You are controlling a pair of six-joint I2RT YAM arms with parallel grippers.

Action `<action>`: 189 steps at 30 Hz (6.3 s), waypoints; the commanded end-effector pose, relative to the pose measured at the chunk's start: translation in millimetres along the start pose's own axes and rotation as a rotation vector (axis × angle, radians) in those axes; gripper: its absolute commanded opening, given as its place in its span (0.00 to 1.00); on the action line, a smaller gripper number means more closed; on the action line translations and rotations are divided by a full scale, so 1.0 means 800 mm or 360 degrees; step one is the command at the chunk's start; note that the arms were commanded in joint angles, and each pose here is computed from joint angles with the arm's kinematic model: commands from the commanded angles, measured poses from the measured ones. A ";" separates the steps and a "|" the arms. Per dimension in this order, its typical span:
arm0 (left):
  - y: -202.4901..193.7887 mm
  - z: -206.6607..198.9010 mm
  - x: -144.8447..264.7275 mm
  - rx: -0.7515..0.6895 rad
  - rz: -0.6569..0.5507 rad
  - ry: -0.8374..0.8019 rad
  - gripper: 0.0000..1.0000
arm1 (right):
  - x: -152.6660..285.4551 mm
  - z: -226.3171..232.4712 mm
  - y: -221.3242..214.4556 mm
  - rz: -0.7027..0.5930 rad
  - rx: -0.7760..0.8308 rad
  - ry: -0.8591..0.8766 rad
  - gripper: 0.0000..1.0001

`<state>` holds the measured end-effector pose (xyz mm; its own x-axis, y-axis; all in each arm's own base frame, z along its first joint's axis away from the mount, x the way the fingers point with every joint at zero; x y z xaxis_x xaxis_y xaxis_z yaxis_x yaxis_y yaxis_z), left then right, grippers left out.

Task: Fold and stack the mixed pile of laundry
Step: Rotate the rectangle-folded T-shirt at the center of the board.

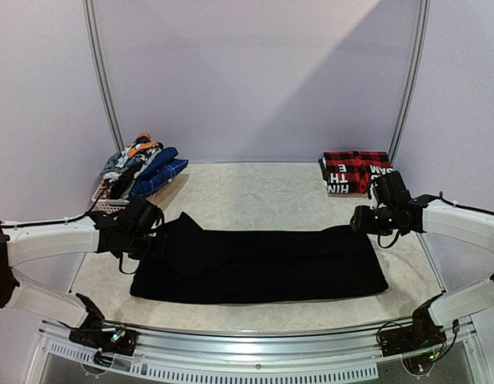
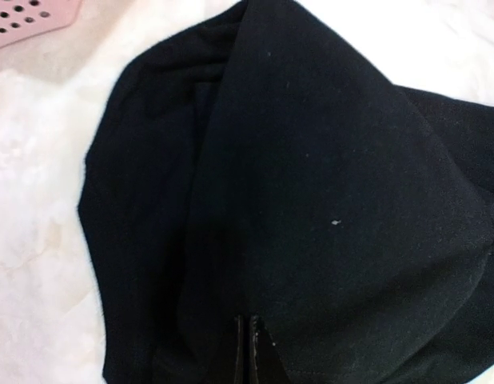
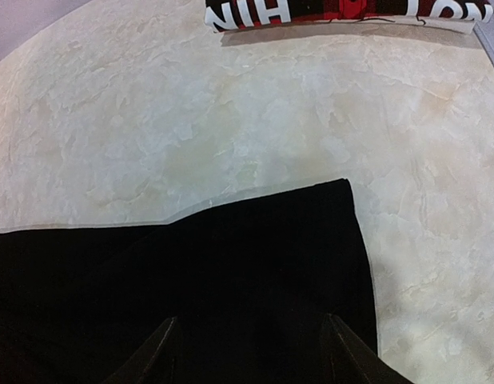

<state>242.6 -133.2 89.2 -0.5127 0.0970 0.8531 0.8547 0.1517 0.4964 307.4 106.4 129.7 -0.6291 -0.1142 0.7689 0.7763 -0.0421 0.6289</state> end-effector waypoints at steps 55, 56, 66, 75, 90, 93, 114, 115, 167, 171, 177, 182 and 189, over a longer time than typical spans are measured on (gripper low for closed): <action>0.023 -0.073 0.067 -0.0161 -0.0016 -0.0049 0.53 | -0.016 0.012 0.011 0.0013 -0.0002 0.0037 0.60; 0.032 -0.075 0.063 -0.0167 -0.0041 -0.0032 0.53 | -0.017 0.014 0.014 0.0012 -0.0002 0.0044 0.60; 0.066 -0.065 -0.053 -0.0021 0.0021 -0.0021 0.35 | -0.060 0.075 0.030 0.0119 0.0088 0.0319 0.59; 0.044 -0.038 -0.124 0.0051 0.0128 0.0093 0.31 | -0.126 0.068 -0.014 0.0400 0.0139 0.0168 0.57; 0.060 -0.040 -0.168 0.0071 0.0144 0.0130 0.28 | -0.120 0.018 -0.081 0.0690 0.0119 -0.0142 0.57; 0.087 -0.047 -0.178 0.0062 0.0099 0.0126 0.28 | -0.111 0.020 -0.094 0.0754 0.0098 -0.0096 0.57; 0.222 -0.160 -0.293 0.0065 0.0167 -0.0313 0.26 | -0.020 0.135 -0.229 0.1272 0.0275 0.0636 0.58; 0.225 -0.167 -0.296 0.0067 0.0186 -0.0368 0.26 | -0.015 0.146 -0.232 0.1278 0.0320 0.0695 0.58; 0.150 -0.087 -0.140 0.0031 0.0034 -0.0233 0.45 | -0.200 0.257 0.051 0.0480 0.0433 0.0836 0.58; 0.139 -0.082 -0.152 0.0037 0.0073 -0.0208 0.44 | -0.210 0.257 0.039 0.0522 0.0440 0.0850 0.52; 0.132 -0.081 -0.169 0.0043 0.0103 -0.0190 0.41 | -0.219 0.254 0.023 0.0580 0.0439 0.0851 0.36; 0.137 -0.089 -0.183 0.0030 0.0122 -0.0205 0.40 | -0.220 0.250 0.016 0.0602 0.0438 0.0841 0.12; 0.156 -0.115 -0.212 -0.0015 0.0170 -0.0272 0.37 | -0.226 0.222 0.014 0.0618 0.0312 0.0751 0.00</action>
<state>437.0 -209.8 40.1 -0.4772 0.2581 0.8401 0.8786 0.1620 0.4493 427.7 324.9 39.2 -0.2018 -0.5572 0.8055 0.8495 0.3097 0.4270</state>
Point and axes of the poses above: each gripper's point midway between its finger pads, its own x axis back along the fingers, its own z axis along the line the jaws close on, y = z × x, the point moved 3 cm from there along x, back along the fingers, and after that the axes turned 8 degrees about x, right-handed, at the moved point
